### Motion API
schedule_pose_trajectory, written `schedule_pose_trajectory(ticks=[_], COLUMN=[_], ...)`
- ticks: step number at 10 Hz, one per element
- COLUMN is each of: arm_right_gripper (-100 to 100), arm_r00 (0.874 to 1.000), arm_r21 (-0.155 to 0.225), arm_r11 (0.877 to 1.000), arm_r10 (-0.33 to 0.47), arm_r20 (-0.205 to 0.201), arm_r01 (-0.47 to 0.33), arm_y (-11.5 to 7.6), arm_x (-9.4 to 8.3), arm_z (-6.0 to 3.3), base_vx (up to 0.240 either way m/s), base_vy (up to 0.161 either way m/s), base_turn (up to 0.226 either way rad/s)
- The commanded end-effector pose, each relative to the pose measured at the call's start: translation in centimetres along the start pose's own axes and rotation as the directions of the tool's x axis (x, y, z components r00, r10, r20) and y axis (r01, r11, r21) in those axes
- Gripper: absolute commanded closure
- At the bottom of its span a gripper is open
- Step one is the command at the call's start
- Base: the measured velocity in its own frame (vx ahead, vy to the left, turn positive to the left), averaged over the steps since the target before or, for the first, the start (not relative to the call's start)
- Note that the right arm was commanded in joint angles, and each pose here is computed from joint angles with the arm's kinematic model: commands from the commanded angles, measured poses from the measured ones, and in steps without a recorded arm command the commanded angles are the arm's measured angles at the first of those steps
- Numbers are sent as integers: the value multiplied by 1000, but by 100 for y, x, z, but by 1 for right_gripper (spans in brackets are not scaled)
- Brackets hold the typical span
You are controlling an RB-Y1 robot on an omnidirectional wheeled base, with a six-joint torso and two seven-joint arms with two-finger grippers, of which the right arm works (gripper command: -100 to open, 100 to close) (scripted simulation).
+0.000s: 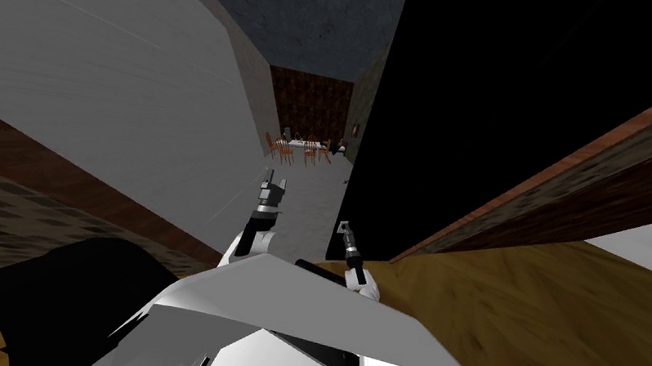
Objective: Push the door open
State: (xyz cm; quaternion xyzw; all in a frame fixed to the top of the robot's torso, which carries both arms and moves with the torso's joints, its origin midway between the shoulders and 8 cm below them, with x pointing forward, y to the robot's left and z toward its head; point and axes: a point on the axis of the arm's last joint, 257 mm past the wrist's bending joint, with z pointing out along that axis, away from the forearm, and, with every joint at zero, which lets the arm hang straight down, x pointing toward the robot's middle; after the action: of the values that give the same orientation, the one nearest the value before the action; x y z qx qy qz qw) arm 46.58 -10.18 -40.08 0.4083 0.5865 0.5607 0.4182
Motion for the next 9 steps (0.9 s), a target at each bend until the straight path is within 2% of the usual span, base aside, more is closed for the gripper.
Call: schedule_pose_trajectory(ticks=[1, 2, 4, 5, 9], arm_right_gripper=[100, 100, 100, -100, -100], arm_r00=[999, 999, 997, 998, 998], arm_r21=[-12, -12, -9, -10, -10], arm_r11=[1000, 1000, 1000, 1000, 1000], arm_r10=[-13, -13, -24, -27, -17], arm_r20=[30, 30, 71, 58, 60], arm_r01=[13, 13, 24, 28, 18], arm_y=[50, 50, 43, 54, 54], arm_x=[-201, -201, -427, -401, -390], arm_z=[16, 16, -13, -37, -40], base_vx=[184, 123, 172, -27, -192], base_vy=[80, 62, 90, 57, -2], base_turn=[-19, -29, -92, -67, -20])
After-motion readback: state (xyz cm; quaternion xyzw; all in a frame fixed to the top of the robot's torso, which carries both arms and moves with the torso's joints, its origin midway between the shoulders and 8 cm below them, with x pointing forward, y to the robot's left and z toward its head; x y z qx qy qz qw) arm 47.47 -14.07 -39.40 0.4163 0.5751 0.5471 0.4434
